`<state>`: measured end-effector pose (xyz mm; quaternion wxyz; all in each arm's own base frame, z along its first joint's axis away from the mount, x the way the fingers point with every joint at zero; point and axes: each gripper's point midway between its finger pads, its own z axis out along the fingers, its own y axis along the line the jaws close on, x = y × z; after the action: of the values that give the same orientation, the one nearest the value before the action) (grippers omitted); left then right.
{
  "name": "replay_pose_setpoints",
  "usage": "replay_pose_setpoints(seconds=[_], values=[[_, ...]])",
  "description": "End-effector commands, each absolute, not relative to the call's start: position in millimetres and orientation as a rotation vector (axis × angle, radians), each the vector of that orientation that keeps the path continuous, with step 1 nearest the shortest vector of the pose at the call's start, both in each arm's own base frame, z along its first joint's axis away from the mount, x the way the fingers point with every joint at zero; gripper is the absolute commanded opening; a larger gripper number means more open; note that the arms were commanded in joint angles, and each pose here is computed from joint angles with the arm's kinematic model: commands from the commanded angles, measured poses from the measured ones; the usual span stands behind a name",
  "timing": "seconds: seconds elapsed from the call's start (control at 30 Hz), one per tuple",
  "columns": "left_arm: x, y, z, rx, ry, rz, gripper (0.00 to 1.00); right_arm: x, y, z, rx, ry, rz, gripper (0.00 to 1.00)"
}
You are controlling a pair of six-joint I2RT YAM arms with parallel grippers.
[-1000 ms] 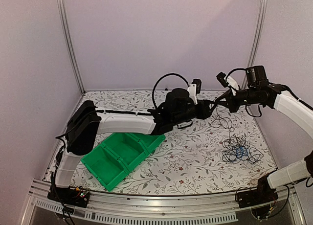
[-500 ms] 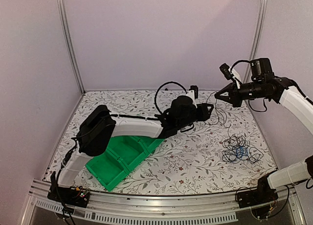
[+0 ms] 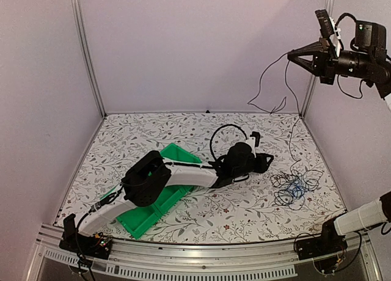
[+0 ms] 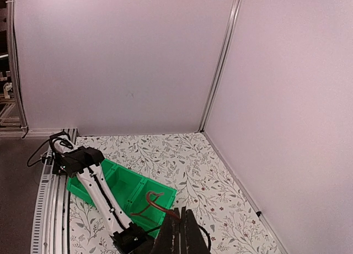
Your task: Untangle the cables
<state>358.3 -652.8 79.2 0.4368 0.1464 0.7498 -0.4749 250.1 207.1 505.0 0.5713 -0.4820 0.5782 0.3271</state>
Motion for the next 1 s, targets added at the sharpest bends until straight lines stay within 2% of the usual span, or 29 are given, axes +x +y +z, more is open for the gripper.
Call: replay_pose_setpoints(seconds=[0.0, 0.17, 0.33, 0.57, 0.77, 0.83, 0.97], values=[[351.9, -651.4, 92.2, 0.425, 1.843, -1.171, 0.36, 245.8, 202.9, 530.8, -1.147, 1.298, 0.818, 0.0], [350.4, -626.7, 94.3, 0.449, 1.877, -1.138, 0.38, 260.2, 200.5, 532.6, -1.124, 1.31, 0.781, 0.0], [335.5, -568.2, 103.7, 0.429, 1.917, -1.116, 0.45, 296.7, 194.9, 494.2, -1.041, 1.426, 0.701, 0.0], [308.0, -502.0, 149.8, 0.497, 1.834, -1.051, 0.55, 309.0, 190.4, 428.8, -1.042, 1.542, 0.661, 0.0], [302.9, -487.0, 225.6, 0.555, 1.675, -1.028, 0.64, 311.2, 189.3, 360.9, -1.057, 1.672, 0.643, 0.0], [294.8, -492.9, 252.7, 0.635, 1.582, -1.044, 0.7, 310.1, 191.9, 341.3, -1.071, 1.711, 0.642, 0.0], [295.3, -508.6, 284.9, 0.764, 1.505, -0.974, 0.75, 305.6, 201.5, 312.8, -1.097, 1.772, 0.691, 0.0]])
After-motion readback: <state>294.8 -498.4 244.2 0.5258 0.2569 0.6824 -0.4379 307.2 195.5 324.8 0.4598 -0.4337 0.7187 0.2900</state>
